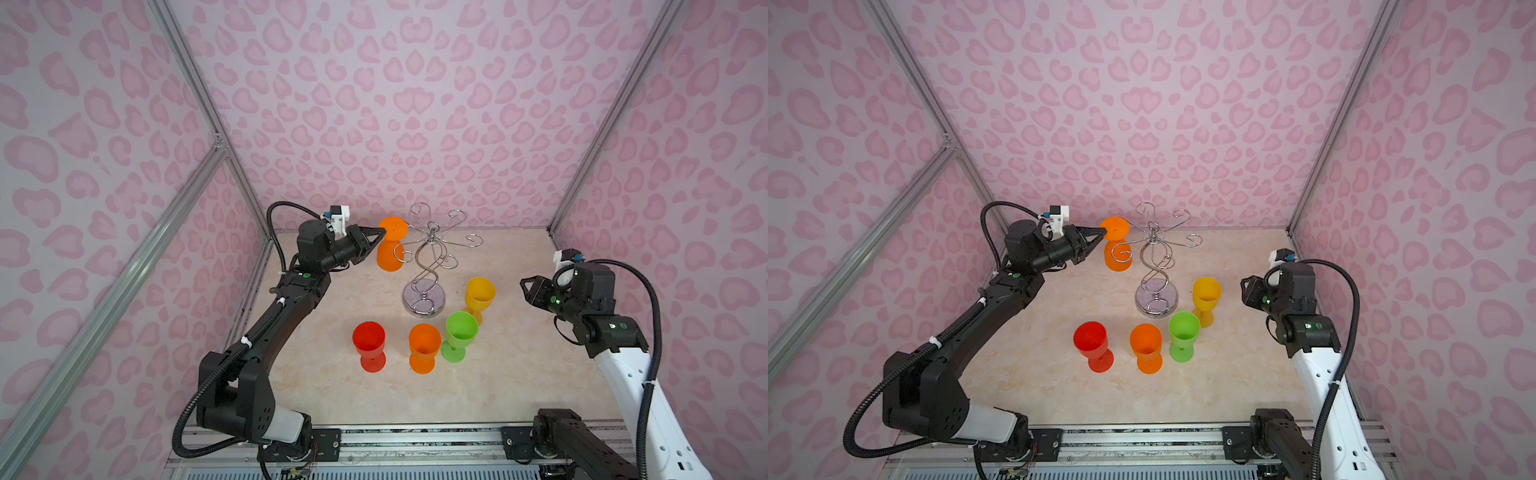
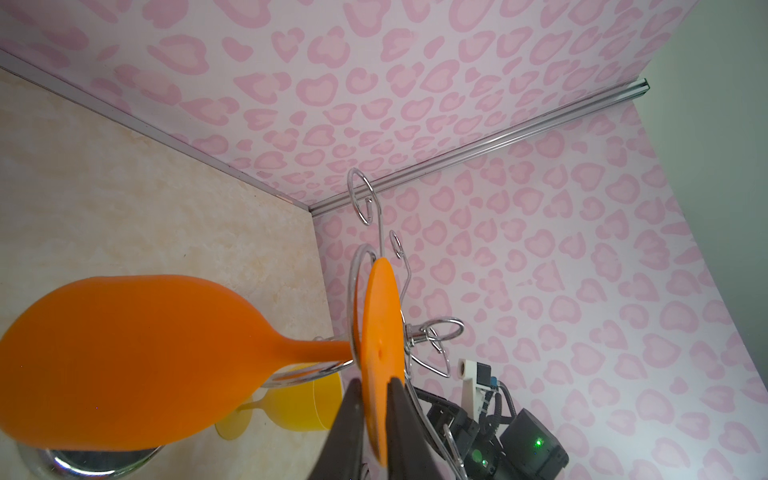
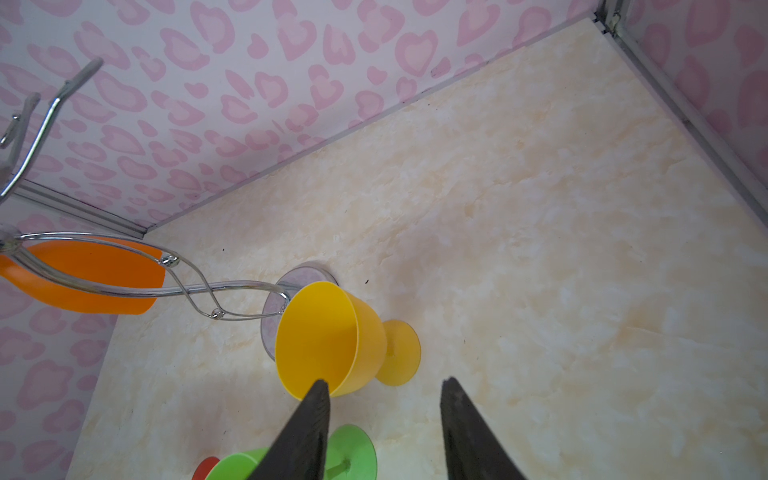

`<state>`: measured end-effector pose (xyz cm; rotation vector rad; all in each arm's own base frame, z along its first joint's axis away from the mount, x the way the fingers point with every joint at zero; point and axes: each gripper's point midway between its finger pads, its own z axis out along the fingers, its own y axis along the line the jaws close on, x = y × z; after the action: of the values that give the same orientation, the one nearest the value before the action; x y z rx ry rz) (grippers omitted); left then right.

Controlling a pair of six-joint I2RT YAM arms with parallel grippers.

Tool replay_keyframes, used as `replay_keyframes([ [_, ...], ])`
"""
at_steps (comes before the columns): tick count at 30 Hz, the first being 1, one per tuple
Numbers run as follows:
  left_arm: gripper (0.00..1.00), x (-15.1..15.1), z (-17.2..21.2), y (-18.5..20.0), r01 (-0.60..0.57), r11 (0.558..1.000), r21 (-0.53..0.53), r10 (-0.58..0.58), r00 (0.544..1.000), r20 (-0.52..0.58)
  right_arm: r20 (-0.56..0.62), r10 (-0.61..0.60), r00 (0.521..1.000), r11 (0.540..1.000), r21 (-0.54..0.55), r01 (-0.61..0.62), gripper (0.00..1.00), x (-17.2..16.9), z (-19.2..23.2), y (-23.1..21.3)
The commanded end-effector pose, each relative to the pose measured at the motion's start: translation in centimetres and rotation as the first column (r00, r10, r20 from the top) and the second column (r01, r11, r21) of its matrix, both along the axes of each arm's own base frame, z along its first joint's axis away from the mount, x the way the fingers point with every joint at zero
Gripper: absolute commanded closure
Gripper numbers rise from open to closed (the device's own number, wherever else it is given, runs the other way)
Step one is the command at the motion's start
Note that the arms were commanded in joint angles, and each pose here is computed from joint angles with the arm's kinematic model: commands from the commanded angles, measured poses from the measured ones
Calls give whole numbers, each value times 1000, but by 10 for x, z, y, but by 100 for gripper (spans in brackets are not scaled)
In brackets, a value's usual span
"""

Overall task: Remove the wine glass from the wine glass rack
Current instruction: 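Release the yellow glass with the right gripper while the left grasps the orange glass, then lift the orange glass off the rack hook with the left gripper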

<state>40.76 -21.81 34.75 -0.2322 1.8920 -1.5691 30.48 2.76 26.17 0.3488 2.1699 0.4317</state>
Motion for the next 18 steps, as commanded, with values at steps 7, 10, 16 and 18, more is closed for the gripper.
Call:
replay_keyframes([
  [7, 92, -1, 8, -1, 12, 1000, -1, -12, 999, 41, 7, 1, 1000, 1000, 14, -1, 55, 2, -1, 2],
  [10, 97, -1, 9, -1, 12, 1000, -5, -12, 999, 38, 5, 2, 1000, 1000, 15, -2, 55, 2, -3, 2],
  [16, 98, -4, 16, -1, 21, 999, -24, -20, 999, 33, 4, 4, 1000, 1000, 16, -4, 55, 1, -5, 2],
  [18, 98, -6, 22, 0, 25, 999, -35, -24, 999, 37, 4, 3, 1000, 1000, 16, -3, 55, 1, -4, 2],
])
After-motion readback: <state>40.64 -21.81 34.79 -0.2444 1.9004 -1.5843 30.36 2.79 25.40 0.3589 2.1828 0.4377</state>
